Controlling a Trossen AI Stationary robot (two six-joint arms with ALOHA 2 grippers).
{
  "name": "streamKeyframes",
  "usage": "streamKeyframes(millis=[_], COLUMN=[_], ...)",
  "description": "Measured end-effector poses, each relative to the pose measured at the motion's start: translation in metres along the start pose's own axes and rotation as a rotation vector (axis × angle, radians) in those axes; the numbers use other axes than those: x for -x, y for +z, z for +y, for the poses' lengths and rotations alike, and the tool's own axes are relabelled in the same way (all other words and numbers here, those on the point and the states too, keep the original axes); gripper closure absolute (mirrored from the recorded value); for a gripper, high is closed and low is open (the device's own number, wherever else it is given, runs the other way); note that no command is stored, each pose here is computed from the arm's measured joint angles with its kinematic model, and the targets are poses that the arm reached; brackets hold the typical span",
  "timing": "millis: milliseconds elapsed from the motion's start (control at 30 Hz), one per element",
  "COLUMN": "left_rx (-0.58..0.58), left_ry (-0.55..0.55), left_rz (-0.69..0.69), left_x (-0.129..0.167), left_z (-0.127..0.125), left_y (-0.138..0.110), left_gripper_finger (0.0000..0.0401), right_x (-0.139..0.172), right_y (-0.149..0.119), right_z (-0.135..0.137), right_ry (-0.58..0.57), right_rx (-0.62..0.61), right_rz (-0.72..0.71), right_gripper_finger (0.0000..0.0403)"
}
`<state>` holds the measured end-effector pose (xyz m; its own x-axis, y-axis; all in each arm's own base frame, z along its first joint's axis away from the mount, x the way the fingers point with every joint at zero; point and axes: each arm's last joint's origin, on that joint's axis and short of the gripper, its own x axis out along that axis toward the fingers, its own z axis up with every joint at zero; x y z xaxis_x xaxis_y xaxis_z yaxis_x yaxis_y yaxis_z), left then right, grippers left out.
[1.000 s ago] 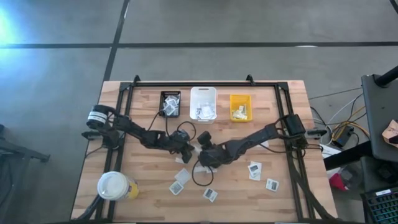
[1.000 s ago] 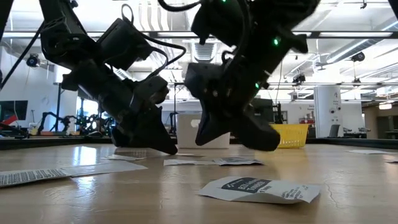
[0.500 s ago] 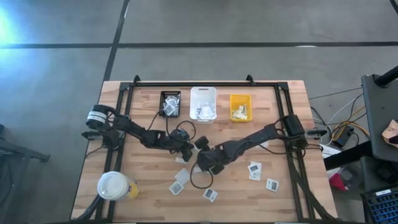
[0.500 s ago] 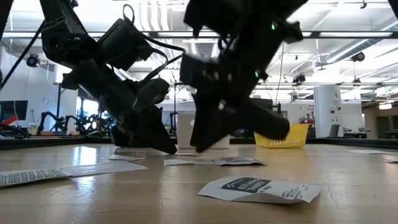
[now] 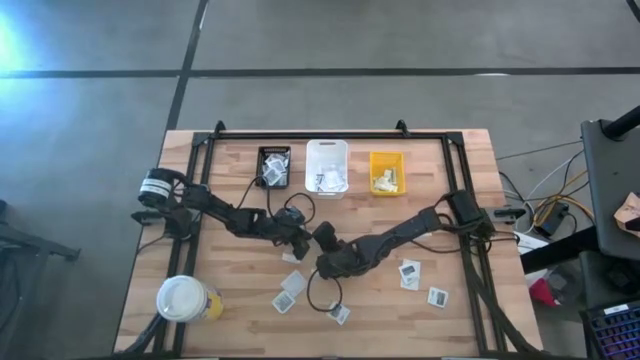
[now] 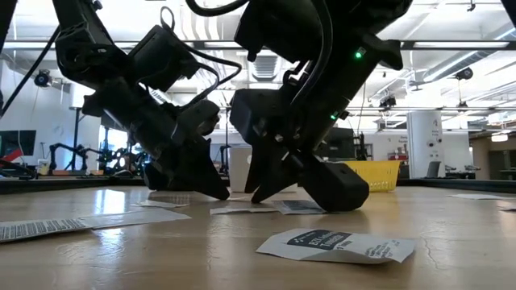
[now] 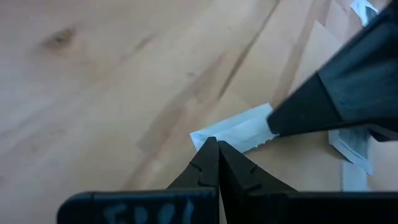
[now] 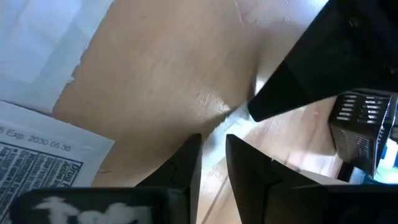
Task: Pick & Place First Aid Supplies
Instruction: Put the green bandage into the yellow basket
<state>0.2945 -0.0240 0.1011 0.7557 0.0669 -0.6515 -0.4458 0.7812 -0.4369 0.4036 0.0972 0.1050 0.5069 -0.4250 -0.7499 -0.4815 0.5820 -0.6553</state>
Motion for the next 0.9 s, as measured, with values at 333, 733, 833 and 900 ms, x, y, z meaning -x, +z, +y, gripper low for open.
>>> streamKeyframes(millis=[333, 733, 833, 900], left_rx=[0.002, 0.003, 0.003, 0.0], left_ry=[-0.023, -0.037, -0.037, -0.038], left_rz=[0.013, 0.012, 0.012, 0.011], left_x=[0.0, -0.0003, -0.0003, -0.0003], left_z=[-0.001, -0.0023, -0.0023, -0.0024], left_y=[-0.0002, 0.001, 0.0011, 0.0011], left_gripper_finger=[0.0401, 0.0401, 0.0401, 0.0401], right_x=[-0.0023, -0.0031, -0.0031, -0.0031], right_y=[0.0002, 0.0016, 0.0019, 0.0024], right_z=[0.0007, 0.0004, 0.0001, -0.0002], right_ry=[-0.005, 0.015, 0.016, 0.016], right_rx=[-0.024, -0.032, -0.033, -0.034], right_rz=[-0.001, -0.024, -0.027, -0.028], right_gripper_finger=[0.0328, 0.0382, 0.0393, 0.0394])
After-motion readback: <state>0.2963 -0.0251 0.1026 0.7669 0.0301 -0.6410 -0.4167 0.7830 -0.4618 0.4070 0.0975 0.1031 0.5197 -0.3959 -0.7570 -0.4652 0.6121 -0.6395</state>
